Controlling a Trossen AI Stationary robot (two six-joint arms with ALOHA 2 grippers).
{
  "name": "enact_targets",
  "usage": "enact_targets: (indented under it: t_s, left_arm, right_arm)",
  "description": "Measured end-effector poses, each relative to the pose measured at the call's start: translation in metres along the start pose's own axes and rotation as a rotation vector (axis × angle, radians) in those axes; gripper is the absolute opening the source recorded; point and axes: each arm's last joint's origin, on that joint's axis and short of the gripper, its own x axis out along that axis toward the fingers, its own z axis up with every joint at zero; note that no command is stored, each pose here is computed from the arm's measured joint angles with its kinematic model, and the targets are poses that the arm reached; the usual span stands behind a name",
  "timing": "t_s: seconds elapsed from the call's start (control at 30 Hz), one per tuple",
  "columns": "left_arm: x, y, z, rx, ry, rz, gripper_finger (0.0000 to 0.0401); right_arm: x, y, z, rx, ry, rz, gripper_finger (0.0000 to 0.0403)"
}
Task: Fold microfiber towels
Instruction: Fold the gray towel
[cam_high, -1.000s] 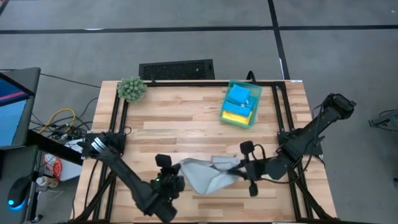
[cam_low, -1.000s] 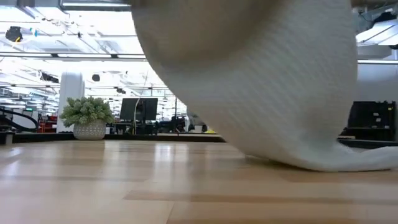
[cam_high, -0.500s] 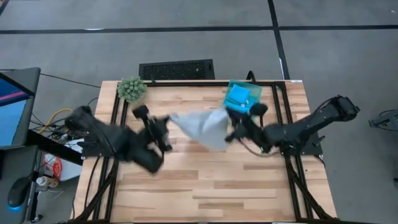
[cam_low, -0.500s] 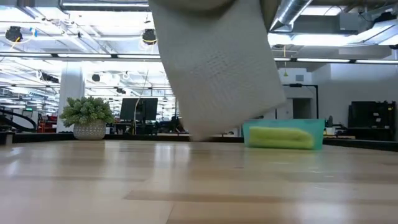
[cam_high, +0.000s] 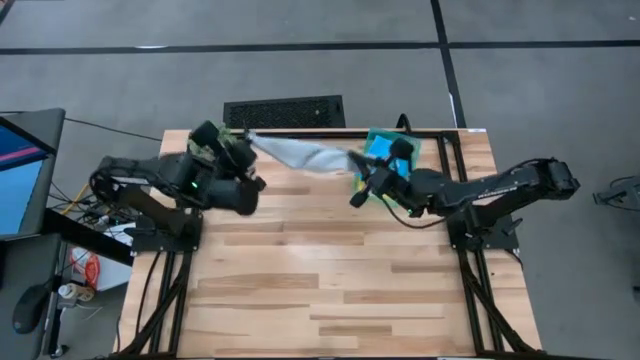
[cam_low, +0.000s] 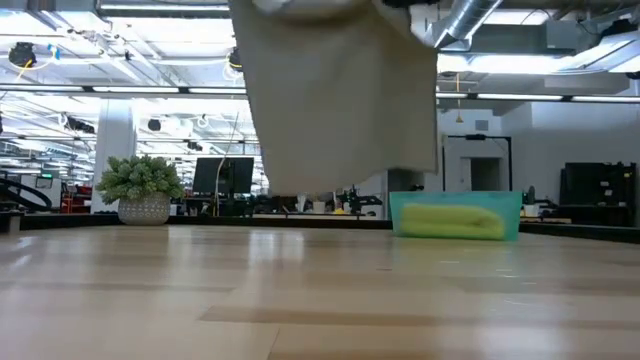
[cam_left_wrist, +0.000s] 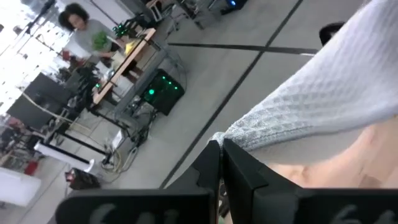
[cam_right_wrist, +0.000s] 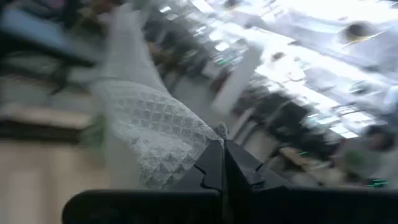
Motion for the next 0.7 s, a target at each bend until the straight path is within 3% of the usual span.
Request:
enact_targets:
  t_s: [0.13,0.3,0.5,0.7]
  left_arm:
    - [0.005,-0.038,-0.023,0.074,0.039,-0.028,0.0000]
    - [0.003,-0.094,-0.084,0.110,0.143,-0.110,0.0000]
    - [-0.018,-0.150,-0.153,-0.074,0.163,-0.292,0.0000]
    - [-0.033,-0.182,-0.193,-0.271,0.122,-0.478,0.0000]
  right_arm:
    - [0.001,0.018,-0.016,0.083,0.039,0.189,0.0022]
    - [-0.008,0.061,-0.047,0.160,0.149,0.395,0.0025]
    - [-0.038,0.123,-0.074,0.174,0.253,0.623,0.0022]
    - [-0.073,0.177,-0.094,0.138,0.333,0.762,0.0046]
